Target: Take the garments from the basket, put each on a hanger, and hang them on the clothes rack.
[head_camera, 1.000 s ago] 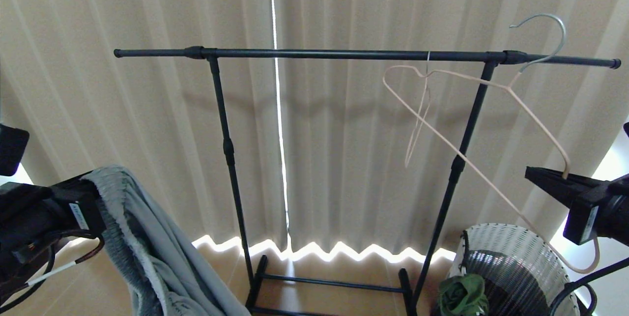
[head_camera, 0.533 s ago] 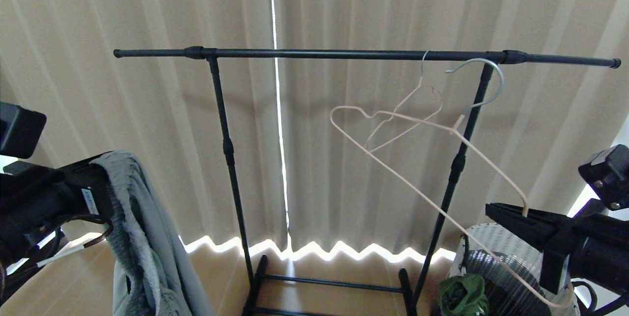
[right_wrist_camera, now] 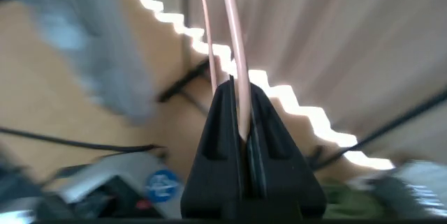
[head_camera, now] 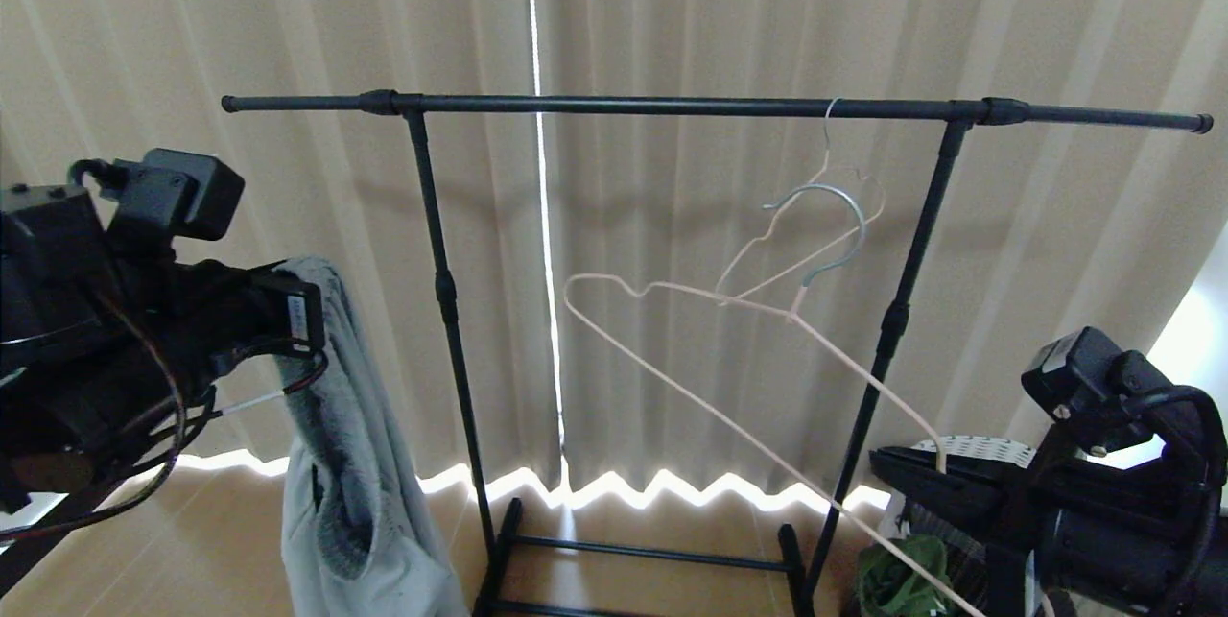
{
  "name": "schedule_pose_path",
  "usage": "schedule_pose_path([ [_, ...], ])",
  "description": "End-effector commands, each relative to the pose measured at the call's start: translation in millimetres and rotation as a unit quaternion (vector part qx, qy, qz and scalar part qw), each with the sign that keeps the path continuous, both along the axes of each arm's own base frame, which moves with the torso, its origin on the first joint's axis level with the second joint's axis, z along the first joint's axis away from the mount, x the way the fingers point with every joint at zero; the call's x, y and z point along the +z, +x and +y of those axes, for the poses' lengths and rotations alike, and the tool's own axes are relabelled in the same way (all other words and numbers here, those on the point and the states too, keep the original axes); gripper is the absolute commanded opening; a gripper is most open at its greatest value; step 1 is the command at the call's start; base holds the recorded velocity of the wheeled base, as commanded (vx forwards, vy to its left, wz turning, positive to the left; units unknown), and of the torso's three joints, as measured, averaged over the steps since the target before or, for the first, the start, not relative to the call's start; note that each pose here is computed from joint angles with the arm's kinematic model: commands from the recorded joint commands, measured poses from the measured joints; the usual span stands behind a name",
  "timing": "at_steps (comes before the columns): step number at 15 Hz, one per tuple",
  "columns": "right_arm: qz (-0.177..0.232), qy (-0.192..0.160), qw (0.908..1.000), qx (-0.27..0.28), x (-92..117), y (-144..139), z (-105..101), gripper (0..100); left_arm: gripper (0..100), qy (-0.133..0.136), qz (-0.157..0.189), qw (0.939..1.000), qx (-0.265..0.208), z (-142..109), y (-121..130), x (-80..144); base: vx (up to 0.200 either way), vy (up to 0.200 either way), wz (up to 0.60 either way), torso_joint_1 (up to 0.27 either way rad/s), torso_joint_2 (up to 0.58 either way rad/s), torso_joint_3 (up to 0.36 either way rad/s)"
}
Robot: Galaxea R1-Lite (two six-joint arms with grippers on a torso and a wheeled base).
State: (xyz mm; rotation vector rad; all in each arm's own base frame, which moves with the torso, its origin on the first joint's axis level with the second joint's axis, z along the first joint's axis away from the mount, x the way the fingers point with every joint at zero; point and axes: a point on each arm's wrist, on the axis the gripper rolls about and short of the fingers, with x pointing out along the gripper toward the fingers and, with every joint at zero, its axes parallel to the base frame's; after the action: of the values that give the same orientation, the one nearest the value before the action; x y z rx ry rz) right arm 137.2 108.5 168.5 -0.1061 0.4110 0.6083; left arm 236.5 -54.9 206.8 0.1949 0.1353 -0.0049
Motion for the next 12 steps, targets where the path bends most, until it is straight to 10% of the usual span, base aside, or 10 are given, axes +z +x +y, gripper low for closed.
schedule_pose_path([
  [1, 0.025, 0.008, 0.9995, 0.017, -4.7, 0.8, 10.6, 0, 0, -0.004, 0.016, 0.9999, -0.001, -21.3, 25.4, -8.0, 0.000, 0.000, 0.00, 0.000, 0.00, 0.000],
  [12, 0.052, 0.058, 0.9923, 0.096, 0.2, -20.7, 40.0, 0, 0, -0.035, 0.006, 0.9980, 0.053, -80.4, 63.3, -3.5, 0.000, 0.000, 0.00, 0.000, 0.00, 0.000],
])
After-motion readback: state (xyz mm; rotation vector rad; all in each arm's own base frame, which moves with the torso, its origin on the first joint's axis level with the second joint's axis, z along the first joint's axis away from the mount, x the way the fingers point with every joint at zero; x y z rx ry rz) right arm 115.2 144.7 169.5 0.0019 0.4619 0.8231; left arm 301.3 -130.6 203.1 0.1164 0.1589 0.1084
